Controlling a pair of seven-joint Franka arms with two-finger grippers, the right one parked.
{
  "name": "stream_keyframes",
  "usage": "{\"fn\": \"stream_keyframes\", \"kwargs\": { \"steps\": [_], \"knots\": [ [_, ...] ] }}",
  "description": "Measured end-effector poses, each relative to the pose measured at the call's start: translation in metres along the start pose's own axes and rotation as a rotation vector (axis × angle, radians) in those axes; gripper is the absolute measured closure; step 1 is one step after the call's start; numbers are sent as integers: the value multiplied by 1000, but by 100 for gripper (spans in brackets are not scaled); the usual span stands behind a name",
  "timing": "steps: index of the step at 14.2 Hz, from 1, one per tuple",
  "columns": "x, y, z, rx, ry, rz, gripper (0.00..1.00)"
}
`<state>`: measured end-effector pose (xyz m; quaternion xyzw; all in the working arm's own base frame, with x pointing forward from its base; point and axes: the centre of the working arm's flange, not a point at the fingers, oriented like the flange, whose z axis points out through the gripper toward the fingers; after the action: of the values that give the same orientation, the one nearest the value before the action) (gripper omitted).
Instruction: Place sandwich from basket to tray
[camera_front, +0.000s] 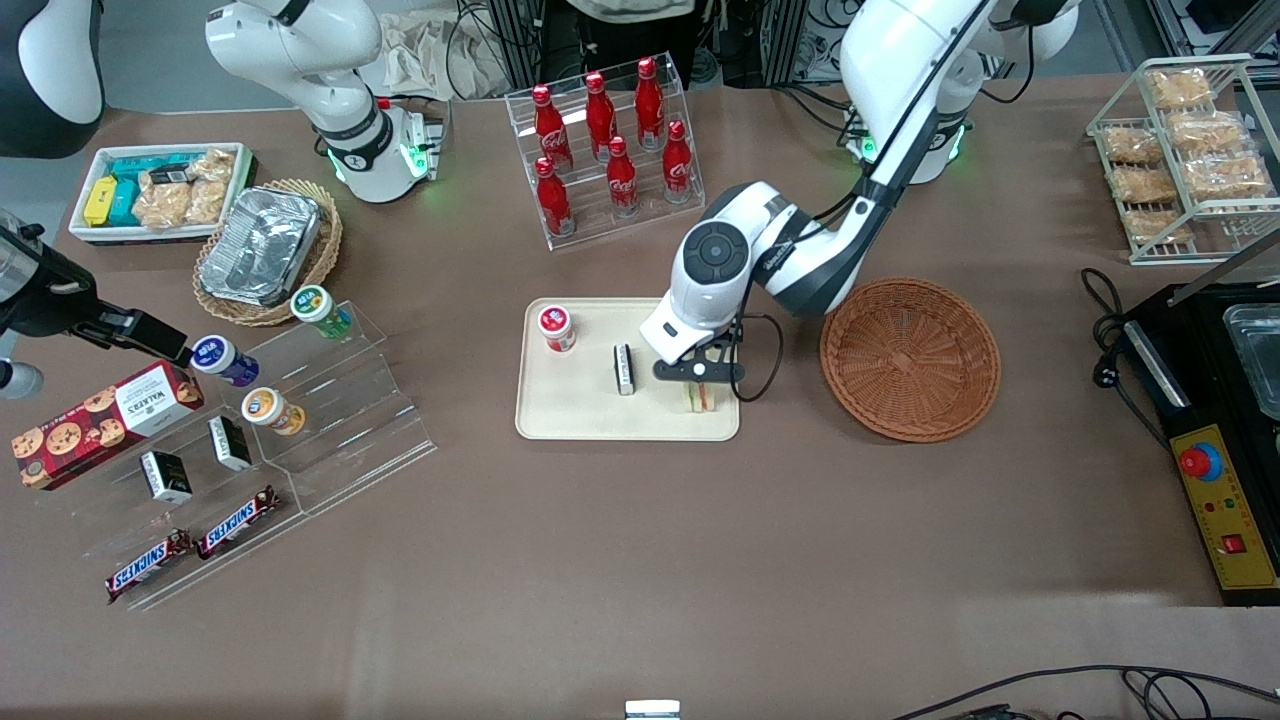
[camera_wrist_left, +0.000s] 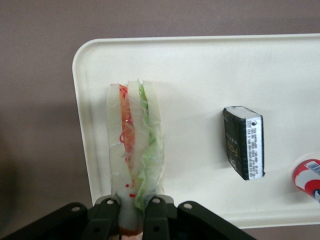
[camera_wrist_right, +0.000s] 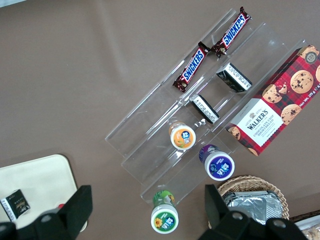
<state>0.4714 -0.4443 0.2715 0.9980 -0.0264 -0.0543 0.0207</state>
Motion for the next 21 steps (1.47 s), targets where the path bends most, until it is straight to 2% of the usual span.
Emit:
{"fn": "stream_keyframes", "kwargs": {
  "steps": [1, 2, 4, 9, 11, 12, 15, 17, 21],
  "knots": [
    [0, 0, 4, 2, -4, -1, 84],
    [1, -1, 6, 4, -7, -1, 79],
    [1, -2, 8, 6, -8, -3, 75],
    [9, -13, -6, 32, 17, -16, 26],
    [16, -28, -40, 53, 19, -44, 7],
    [18, -40, -64, 64, 21, -59, 1],
    [21, -95, -137, 107, 5, -60, 1],
    [21, -140, -176, 132, -24, -16, 1],
    [16, -223, -232, 153, -70, 6, 0]
  ]
}}
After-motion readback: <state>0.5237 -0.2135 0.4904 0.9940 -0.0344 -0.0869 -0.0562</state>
